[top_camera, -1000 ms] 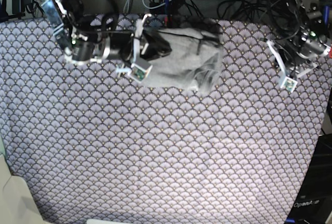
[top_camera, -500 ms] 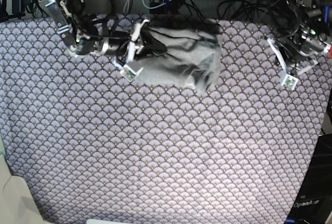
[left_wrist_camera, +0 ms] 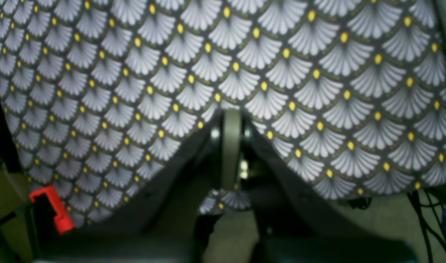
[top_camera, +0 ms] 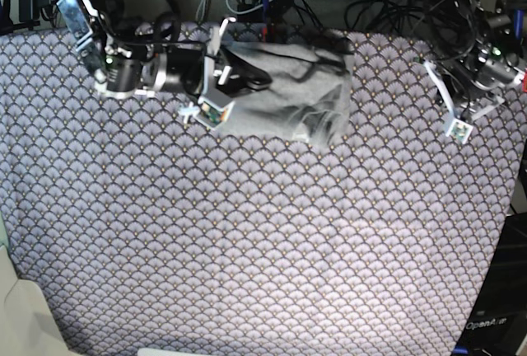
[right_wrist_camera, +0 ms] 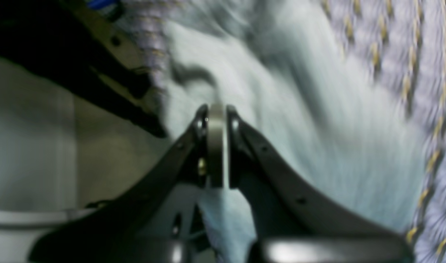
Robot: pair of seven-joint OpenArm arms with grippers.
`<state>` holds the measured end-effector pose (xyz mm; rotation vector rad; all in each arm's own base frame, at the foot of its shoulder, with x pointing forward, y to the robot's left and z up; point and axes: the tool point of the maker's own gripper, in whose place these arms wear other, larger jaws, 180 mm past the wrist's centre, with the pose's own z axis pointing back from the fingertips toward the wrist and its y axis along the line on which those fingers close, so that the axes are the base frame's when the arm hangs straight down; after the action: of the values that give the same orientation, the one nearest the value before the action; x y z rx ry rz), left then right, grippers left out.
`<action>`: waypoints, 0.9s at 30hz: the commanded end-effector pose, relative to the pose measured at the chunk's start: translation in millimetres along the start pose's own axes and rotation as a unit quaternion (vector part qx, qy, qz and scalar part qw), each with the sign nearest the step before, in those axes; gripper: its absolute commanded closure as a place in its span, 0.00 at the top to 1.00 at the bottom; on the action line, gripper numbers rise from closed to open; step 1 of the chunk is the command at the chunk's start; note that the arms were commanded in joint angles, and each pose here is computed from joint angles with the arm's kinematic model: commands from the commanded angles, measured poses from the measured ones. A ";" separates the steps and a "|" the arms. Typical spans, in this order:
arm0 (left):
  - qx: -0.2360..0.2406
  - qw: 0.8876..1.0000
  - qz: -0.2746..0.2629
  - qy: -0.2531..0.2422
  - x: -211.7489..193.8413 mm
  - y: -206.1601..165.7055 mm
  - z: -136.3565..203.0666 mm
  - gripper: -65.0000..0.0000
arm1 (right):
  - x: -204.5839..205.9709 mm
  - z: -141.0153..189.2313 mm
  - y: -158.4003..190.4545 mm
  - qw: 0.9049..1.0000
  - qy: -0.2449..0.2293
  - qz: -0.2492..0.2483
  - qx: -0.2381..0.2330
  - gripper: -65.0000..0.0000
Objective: Fold the T-shirt properly
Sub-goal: 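Open the right gripper and move both grippers to the bundle's sides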
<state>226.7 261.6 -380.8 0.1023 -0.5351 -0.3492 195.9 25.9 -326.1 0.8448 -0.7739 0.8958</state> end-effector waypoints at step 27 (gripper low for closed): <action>0.009 1.000 -0.002 -0.009 1.3 5.5 5.4 0.00 | -35.1 -20.4 -114.2 0.991 0.009 -0.113 -0.068 0.00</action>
<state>218.6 263.2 -384.9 0.1005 -0.5186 -0.3433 278.6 -10.2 -407.9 0.7801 -0.6668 0.6298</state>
